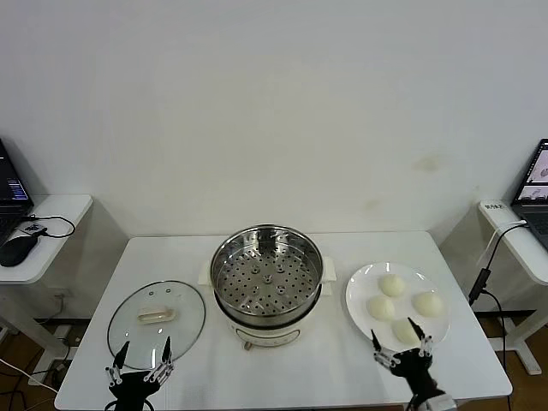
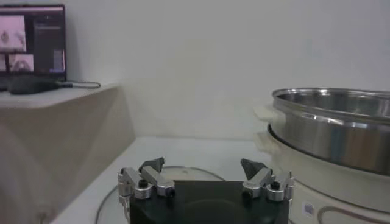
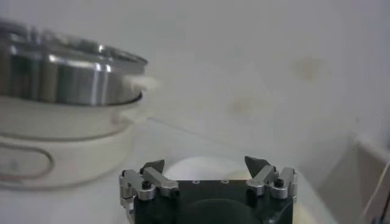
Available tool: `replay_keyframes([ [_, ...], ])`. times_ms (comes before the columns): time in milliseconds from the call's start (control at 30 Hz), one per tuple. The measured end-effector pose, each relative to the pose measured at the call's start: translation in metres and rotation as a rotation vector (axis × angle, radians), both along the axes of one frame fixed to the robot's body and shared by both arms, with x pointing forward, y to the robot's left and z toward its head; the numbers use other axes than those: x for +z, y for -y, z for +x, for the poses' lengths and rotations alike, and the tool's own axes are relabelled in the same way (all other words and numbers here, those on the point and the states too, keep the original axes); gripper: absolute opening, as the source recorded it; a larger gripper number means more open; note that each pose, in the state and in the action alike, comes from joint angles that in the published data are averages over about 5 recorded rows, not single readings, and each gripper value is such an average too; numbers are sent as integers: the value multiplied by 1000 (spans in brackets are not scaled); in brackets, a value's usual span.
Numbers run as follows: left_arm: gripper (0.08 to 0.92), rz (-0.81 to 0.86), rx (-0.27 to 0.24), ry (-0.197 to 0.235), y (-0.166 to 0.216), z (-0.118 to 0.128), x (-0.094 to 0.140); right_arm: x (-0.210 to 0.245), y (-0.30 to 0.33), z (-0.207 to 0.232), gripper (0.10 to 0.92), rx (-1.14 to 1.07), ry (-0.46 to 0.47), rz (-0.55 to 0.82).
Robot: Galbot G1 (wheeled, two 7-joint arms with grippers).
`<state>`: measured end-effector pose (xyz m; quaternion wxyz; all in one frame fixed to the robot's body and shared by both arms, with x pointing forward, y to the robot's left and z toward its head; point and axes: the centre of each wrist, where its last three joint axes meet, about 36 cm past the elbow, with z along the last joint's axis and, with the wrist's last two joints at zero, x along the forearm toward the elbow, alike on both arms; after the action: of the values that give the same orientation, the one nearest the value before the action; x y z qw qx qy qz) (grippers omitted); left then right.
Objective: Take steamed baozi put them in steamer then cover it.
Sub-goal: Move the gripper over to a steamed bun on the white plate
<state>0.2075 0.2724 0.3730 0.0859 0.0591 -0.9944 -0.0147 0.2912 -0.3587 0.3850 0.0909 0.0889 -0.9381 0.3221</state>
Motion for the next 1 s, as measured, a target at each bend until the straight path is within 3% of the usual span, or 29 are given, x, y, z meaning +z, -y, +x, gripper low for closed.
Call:
replay_keyframes([
  [267, 823, 31, -8, 20, -4, 3, 0, 37, 52, 56, 823, 142, -53, -280],
  [533, 823, 61, -9, 29, -7, 4, 0, 88, 83, 139, 823, 344, -168, -493],
  [767, 823, 77, -2, 39, -11, 6, 3, 119, 84, 214, 823, 532, -327, -585],
  [1000, 823, 90, 3, 44, -14, 8, 4, 135, 83, 259, 823, 656, -533, -659],
])
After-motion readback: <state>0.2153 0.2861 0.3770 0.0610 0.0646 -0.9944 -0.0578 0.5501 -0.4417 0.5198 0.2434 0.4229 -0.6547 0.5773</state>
